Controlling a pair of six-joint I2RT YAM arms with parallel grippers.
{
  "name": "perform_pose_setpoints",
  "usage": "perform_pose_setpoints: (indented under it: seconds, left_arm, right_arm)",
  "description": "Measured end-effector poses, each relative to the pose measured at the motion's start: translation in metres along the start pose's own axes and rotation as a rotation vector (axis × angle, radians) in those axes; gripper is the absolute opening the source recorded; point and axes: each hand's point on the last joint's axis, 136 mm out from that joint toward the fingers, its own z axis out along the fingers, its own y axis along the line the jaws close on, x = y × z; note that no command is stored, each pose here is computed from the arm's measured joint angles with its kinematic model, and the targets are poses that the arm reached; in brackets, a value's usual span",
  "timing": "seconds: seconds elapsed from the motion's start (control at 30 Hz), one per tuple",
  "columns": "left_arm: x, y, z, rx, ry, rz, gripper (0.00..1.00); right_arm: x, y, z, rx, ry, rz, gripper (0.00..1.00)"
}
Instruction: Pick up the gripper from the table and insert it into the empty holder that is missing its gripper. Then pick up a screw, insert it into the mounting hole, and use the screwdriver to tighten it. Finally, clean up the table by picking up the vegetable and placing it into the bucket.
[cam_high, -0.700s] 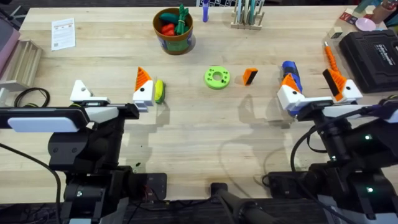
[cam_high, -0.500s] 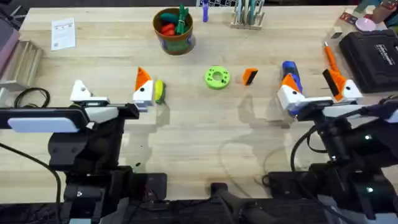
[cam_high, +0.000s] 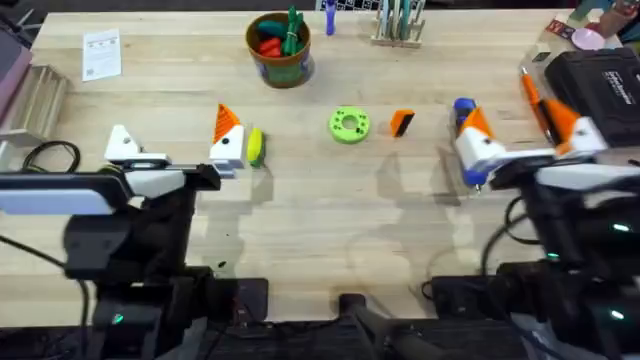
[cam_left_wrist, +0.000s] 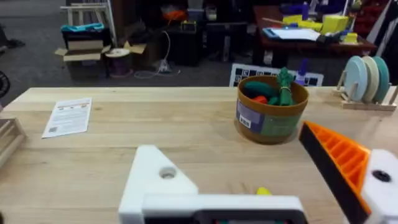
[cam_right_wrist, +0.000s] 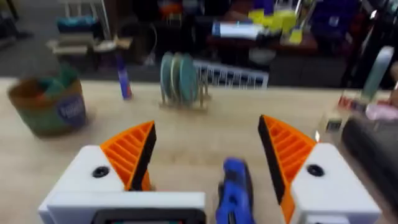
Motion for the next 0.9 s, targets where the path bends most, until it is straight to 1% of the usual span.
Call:
perform_pose_setpoints:
  seconds: [0.03, 0.07, 0.17, 0.23, 0.3, 0.33, 0.43, 0.53, 0.63, 0.77, 0.9]
  left_arm:
    - [-0.004, 0.0, -0.002, 0.0, 0.013, 0.0, 0.986]
    - [-0.012, 0.0, -0.005, 0.0, 0.019, 0.0, 0.985]
    - [-0.041, 0.0, -0.014, -0.002, 0.036, 0.0, 0.985]
    - [-0.062, 0.001, -0.019, -0.009, 0.049, 0.0, 0.985]
    - [-0.079, 0.002, -0.02, -0.018, 0.082, 0.001, 0.986]
    - [-0.086, 0.002, -0.019, -0.021, 0.109, 0.002, 0.986]
    - [-0.098, 0.002, -0.014, -0.024, 0.211, 0.003, 0.986]
    - [-0.102, 0.002, -0.007, -0.028, 0.327, 0.005, 0.985]
    - [-0.101, 0.002, 0.003, -0.03, 0.449, 0.007, 0.985]
    - [-0.088, 0.003, 0.015, -0.032, 0.624, 0.01, 0.985]
    - [-0.069, 0.003, 0.024, -0.034, 0.786, 0.012, 0.985]
  right_arm:
    - [-0.015, 0.0, -0.003, 0.0, -0.031, -0.001, 0.991]
    - [-0.032, 0.0, -0.006, 0.0, -0.068, -0.003, 0.991]
    - [-0.08, 0.001, -0.019, -0.001, -0.162, -0.007, 0.991]
    - [-0.101, 0.001, -0.026, -0.001, -0.17, -0.007, 0.991]
    - [-0.109, 0.002, -0.028, -0.001, -0.121, -0.005, 0.991]
    - [-0.109, 0.002, -0.028, -0.001, -0.08, -0.003, 0.991]
    - [-0.105, 0.002, -0.025, 0.0, 0.069, 0.003, 0.991]
    - [-0.099, 0.001, -0.022, 0.0, 0.229, 0.01, 0.991]
    - [-0.094, 0.002, -0.018, -0.003, 0.371, 0.016, 0.991]
    - [-0.082, 0.002, -0.014, -0.005, 0.573, 0.026, 0.991]
    - [-0.07, 0.002, -0.009, -0.004, 0.757, 0.034, 0.99]
